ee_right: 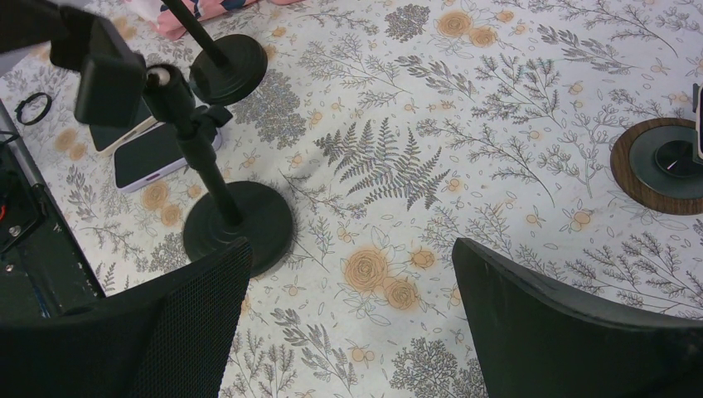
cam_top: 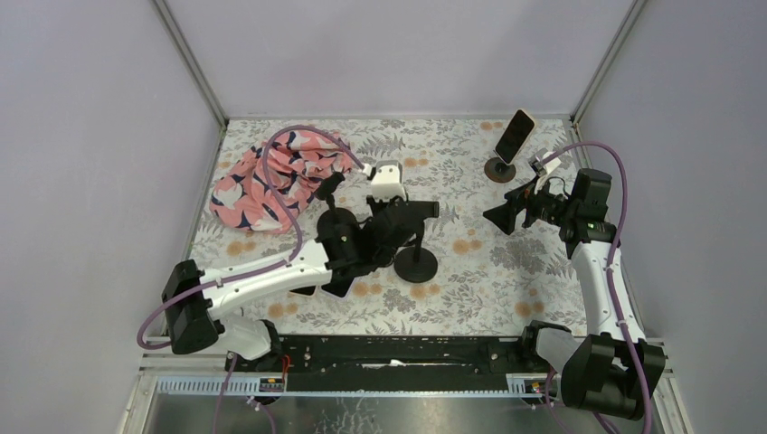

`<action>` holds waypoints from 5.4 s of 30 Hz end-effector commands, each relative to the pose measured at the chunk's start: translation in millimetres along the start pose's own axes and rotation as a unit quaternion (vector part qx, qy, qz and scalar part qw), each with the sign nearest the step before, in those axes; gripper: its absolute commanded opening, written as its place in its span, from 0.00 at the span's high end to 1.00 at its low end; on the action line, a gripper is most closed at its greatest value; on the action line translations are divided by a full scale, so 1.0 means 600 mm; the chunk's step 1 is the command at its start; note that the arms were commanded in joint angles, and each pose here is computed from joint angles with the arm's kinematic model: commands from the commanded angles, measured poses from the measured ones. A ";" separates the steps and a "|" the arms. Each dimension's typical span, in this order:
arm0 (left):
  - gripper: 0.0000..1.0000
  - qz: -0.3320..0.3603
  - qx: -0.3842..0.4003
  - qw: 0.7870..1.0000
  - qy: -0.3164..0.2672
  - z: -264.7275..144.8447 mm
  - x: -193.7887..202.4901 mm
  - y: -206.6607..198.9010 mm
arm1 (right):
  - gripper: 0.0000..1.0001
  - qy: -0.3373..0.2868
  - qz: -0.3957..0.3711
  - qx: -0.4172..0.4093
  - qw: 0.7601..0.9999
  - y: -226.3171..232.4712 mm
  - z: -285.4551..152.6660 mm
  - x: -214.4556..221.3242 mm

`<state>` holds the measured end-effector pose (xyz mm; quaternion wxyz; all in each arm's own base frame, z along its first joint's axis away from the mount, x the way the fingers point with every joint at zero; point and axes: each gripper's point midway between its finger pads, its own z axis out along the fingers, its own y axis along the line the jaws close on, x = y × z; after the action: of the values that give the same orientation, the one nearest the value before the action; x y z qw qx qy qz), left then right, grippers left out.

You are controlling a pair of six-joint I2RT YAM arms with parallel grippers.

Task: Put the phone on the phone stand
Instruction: Move the phone stand to the center of the board, then pick up the phone at the center of the board.

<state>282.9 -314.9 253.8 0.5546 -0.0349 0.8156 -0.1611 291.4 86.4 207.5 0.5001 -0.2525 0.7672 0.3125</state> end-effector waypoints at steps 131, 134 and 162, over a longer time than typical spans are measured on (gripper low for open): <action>0.01 0.083 -0.030 0.979 0.182 -0.044 0.211 0.290 | 0.00 0.162 -0.013 -0.066 0.985 0.102 0.042 0.092; 0.01 0.085 -0.020 0.974 0.209 -0.032 0.230 0.295 | 0.00 0.160 -0.026 -0.056 0.985 0.097 0.036 0.089; 0.06 0.115 -0.031 0.937 0.328 -0.004 0.315 0.317 | 0.00 0.161 -0.078 -0.005 0.984 0.072 0.017 0.101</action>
<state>227.7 -175.1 26.4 0.2720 0.0925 0.9555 -0.0674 244.4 120.1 153.7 0.3797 -0.3548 0.8208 0.2373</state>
